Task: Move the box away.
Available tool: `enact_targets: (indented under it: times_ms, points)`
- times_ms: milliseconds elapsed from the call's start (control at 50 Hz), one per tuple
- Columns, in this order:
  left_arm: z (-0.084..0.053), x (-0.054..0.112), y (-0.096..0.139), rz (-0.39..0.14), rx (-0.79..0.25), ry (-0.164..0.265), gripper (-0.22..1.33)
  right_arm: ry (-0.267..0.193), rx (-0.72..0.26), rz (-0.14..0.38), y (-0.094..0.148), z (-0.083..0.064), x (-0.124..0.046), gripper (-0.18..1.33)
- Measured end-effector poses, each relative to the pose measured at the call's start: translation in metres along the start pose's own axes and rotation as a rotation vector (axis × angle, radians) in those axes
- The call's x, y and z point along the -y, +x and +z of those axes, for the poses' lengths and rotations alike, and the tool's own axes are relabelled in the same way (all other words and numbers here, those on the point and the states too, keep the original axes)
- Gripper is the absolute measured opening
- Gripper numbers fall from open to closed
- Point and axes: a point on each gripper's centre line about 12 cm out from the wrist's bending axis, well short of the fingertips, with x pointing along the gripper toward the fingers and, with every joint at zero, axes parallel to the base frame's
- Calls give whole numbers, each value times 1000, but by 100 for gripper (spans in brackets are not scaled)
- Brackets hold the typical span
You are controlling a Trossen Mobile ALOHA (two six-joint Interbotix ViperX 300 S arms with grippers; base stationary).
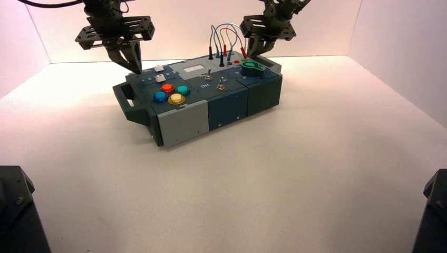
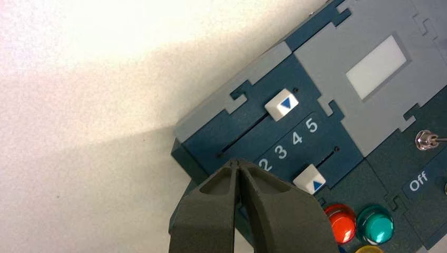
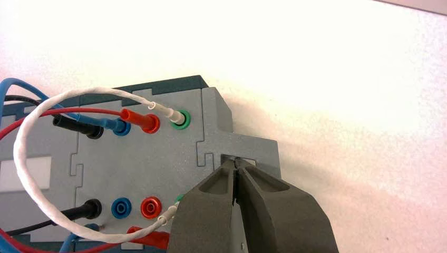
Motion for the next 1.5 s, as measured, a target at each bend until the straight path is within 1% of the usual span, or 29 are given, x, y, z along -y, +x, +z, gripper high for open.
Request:
enact_targets:
  times_ms: [280, 300, 320, 340, 480, 640, 780, 1060, 1180, 1300, 1380, 1500]
  points:
    - [0, 0, 0, -1, -2, 2, -16, -9, 27, 3, 1, 14, 0, -14]
    - [0, 0, 0, 0, -3, -1, -16, -10, 39, 3, -1, 19, 0, -14]
    - [0, 0, 0, 0, -3, 0, -16, -9, 41, 3, 0, 20, 0, -14]
    - [0, -1, 0, 0, -1, 0, -16, -12, 58, 2, -2, 27, 2, -14]
    - [-4, -3, 0, 3, -11, -8, -16, -3, 56, 10, 4, 33, 7, -14]
    - [-11, -5, -2, 4, -25, -13, -15, 7, 42, 13, 7, 30, 12, -14]
    - [-19, -5, -6, 2, -37, -18, -15, 7, 35, 17, 8, 28, 10, -14]
    - [-36, -3, -24, -13, -69, -18, -16, 13, 23, 17, 7, 22, 10, -15]
    - [-48, -4, -22, -12, -103, -23, -16, 11, 22, 18, 6, 22, 9, -14]
    - [-56, -5, -16, -9, -133, -27, -16, 12, 20, 19, 5, 21, 8, -14]
    - [-56, -7, -11, -7, -144, -31, -15, 11, 20, 20, 4, 21, 7, -14]
    - [-50, -7, -5, -2, -121, -34, -16, 8, 18, 22, 4, 21, 5, -14]
